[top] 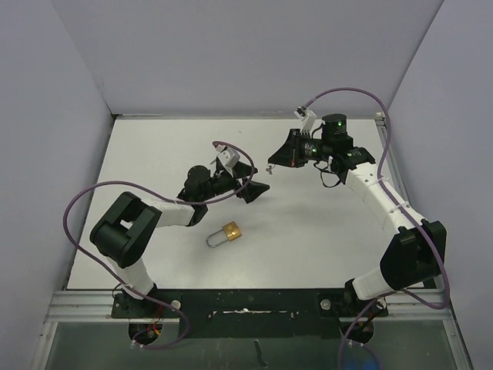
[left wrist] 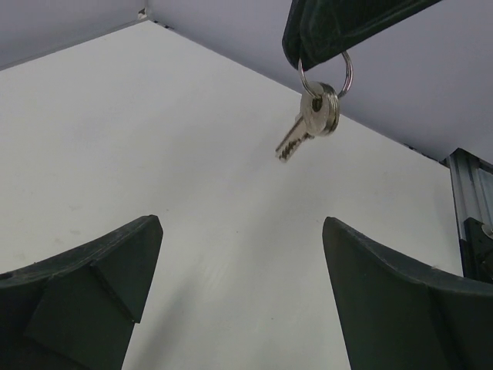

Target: Unlock with the key

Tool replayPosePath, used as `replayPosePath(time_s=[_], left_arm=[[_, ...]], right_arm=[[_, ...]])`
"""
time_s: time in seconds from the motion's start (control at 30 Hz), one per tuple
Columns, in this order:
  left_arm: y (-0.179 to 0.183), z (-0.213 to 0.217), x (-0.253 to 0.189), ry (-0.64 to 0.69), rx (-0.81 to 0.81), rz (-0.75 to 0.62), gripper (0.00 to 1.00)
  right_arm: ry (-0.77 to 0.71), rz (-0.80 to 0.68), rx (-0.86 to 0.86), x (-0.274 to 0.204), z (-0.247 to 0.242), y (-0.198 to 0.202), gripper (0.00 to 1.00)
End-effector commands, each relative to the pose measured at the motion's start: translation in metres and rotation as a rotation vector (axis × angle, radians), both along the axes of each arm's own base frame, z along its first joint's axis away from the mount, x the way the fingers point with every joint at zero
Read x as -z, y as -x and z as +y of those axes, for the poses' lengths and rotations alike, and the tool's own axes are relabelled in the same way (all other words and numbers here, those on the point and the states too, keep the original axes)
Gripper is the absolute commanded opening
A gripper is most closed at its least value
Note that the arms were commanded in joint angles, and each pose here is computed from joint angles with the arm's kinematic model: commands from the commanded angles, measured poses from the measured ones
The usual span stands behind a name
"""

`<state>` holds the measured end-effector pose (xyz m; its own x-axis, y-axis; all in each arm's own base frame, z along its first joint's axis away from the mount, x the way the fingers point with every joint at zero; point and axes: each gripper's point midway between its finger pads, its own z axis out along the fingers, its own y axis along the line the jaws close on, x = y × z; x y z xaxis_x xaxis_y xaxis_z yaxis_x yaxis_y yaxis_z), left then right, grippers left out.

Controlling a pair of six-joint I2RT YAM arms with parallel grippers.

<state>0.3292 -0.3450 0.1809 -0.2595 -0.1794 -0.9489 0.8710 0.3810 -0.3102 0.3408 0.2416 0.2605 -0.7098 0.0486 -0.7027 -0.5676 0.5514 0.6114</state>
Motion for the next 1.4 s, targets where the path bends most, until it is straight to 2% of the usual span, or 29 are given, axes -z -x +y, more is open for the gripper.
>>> replayPosePath(time_s=[0.0,0.17,0.5,0.73,0.93,1.37], left_arm=[[-0.007,-0.015,-0.053,0.102,0.047,-0.194,0.85],[-0.009,-0.025,-0.063,0.119,0.087,-0.231,0.84],[0.015,-0.037,-0.063,0.144,0.225,-0.225,0.69],[0.026,-0.034,-0.058,0.14,0.249,-0.212,0.64],[0.037,-0.031,-0.061,0.143,0.281,-0.205,0.56],[0.045,-0.025,-0.072,0.157,0.271,-0.23,0.52]], right_arm=[[-0.062,-0.055,-0.05,-0.023,0.008,0.007,0.0],[-0.06,-0.052,-0.051,-0.021,0.007,0.009,0.0],[-0.059,-0.049,-0.039,-0.019,0.006,0.008,0.0],[-0.061,-0.049,-0.033,-0.018,0.007,0.005,0.0],[-0.06,-0.044,-0.026,-0.014,0.007,0.002,0.0],[-0.055,-0.03,-0.012,-0.006,0.001,-0.002,0.0]])
